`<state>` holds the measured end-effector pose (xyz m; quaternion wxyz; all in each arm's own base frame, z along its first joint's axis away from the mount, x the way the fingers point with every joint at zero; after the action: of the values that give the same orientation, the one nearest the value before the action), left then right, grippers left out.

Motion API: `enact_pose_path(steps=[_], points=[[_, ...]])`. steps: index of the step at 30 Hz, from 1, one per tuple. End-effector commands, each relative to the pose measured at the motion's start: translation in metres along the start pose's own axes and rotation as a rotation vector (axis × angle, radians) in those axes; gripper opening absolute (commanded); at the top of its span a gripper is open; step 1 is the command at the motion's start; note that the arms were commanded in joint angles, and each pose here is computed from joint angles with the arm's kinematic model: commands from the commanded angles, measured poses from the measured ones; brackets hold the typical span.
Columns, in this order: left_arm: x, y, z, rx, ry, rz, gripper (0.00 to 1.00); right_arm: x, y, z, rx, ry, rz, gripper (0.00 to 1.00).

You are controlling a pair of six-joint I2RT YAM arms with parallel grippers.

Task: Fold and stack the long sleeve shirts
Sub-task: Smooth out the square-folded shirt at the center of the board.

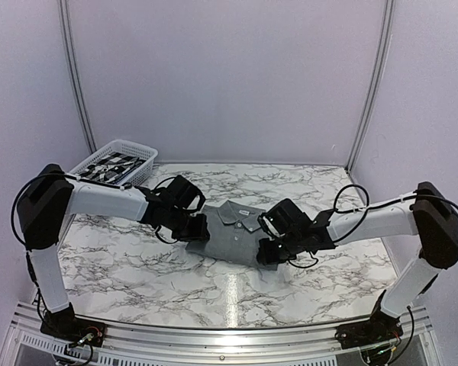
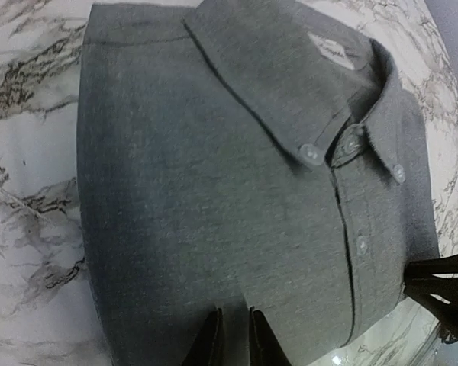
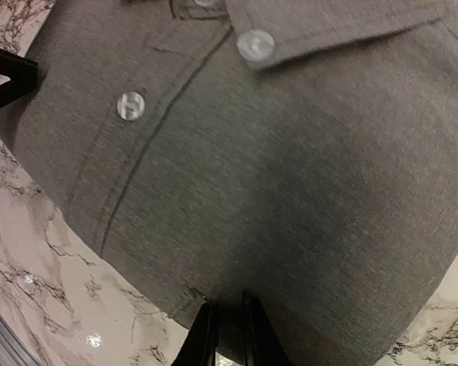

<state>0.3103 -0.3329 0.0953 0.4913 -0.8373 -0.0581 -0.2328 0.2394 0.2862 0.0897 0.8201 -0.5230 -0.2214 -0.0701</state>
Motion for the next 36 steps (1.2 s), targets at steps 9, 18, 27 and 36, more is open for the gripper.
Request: enact_pose_path(steps=[9,18,27,36], points=[[-0.029,0.012,0.015,0.006,-0.053,0.060,0.12,-0.011,-0.008,-0.024,-0.023,0.099,0.001,0.12],[-0.007,-0.023,0.013,0.043,-0.046,-0.052,0.18,0.019,-0.044,-0.061,-0.052,0.200,-0.128,0.47],[0.004,-0.037,0.033,0.072,-0.087,-0.080,0.24,0.031,-0.026,-0.080,0.009,0.278,-0.133,0.49],[0.004,-0.044,0.045,0.081,-0.098,-0.084,0.25,0.042,0.000,-0.090,0.012,0.316,-0.129,0.49]])
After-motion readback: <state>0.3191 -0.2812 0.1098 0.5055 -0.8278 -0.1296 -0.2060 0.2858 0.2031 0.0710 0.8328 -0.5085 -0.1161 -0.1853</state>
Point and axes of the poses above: each gripper's point midway between its finger pads, its own y axis out along the fingers, its own z axis along the line the jaws close on, x = y × z, the point moved 4 cm from there along -y, back along the fingers, and after that the axes turned 3 degrees about y, right-handed, at the moved point
